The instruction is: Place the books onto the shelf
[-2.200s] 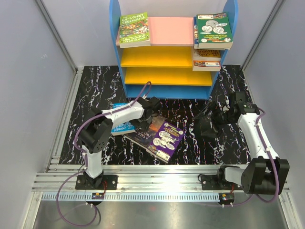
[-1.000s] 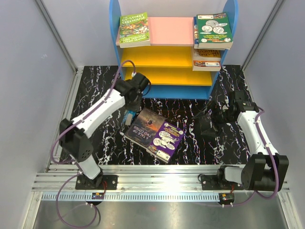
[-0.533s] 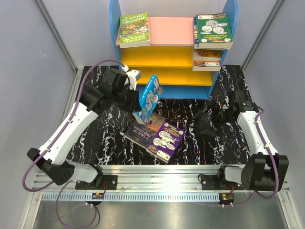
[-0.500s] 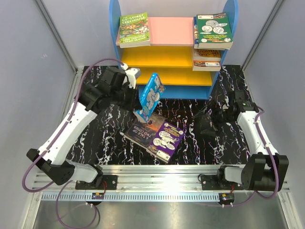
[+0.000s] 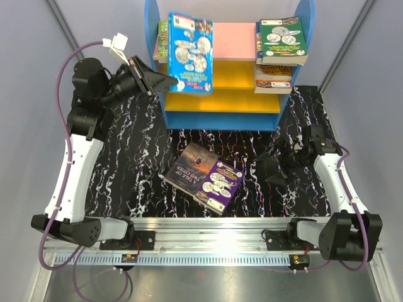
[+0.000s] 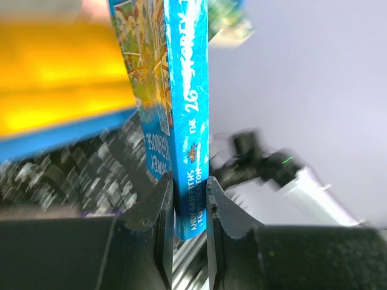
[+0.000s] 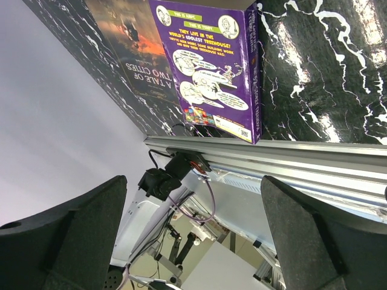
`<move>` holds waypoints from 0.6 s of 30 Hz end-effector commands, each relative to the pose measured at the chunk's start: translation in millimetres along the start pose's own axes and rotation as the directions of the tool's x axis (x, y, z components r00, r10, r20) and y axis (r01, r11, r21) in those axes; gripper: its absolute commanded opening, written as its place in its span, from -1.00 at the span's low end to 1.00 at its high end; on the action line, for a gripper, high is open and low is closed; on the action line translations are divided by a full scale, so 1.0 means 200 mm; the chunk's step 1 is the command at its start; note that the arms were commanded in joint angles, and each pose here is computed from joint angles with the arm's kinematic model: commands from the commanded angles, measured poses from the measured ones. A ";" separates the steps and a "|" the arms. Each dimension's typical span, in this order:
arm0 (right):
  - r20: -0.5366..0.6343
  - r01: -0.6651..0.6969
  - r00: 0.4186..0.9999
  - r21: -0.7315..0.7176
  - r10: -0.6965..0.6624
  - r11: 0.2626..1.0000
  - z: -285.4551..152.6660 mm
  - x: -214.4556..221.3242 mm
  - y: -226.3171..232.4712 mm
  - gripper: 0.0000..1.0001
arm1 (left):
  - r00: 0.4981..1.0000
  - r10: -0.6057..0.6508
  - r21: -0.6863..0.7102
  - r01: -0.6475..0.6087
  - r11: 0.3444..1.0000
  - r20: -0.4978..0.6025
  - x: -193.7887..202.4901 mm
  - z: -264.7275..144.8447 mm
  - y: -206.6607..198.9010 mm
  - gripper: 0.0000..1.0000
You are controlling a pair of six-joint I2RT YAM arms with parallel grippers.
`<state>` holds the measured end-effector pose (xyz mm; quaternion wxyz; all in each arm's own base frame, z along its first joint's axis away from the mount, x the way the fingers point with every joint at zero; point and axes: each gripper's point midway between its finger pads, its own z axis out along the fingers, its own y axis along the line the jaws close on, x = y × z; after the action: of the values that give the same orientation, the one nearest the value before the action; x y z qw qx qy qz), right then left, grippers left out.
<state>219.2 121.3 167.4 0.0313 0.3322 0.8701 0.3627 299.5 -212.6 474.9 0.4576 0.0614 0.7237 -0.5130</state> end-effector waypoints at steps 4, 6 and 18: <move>-0.004 0.030 1.000 -0.026 -0.030 0.999 -0.02 0.04 0.00 1.00 | 0.980 -0.034 0.386 -0.044 0.921 0.195 -0.41 -0.04 -0.35 -1.00; -0.005 0.029 1.000 -0.025 -0.029 0.999 -0.02 0.04 0.00 0.99 | 0.971 -0.064 0.411 -0.038 0.911 0.232 -0.48 -0.03 -0.33 -1.00; -0.007 0.014 1.000 -0.030 -0.014 0.999 0.01 0.02 0.00 1.00 | 0.913 -0.356 0.136 0.335 0.933 0.200 -0.66 0.31 0.28 -1.00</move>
<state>212.3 121.6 161.4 0.0268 0.3328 0.8707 0.3610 451.1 -186.9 487.2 0.4092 -0.1146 0.6636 -0.6157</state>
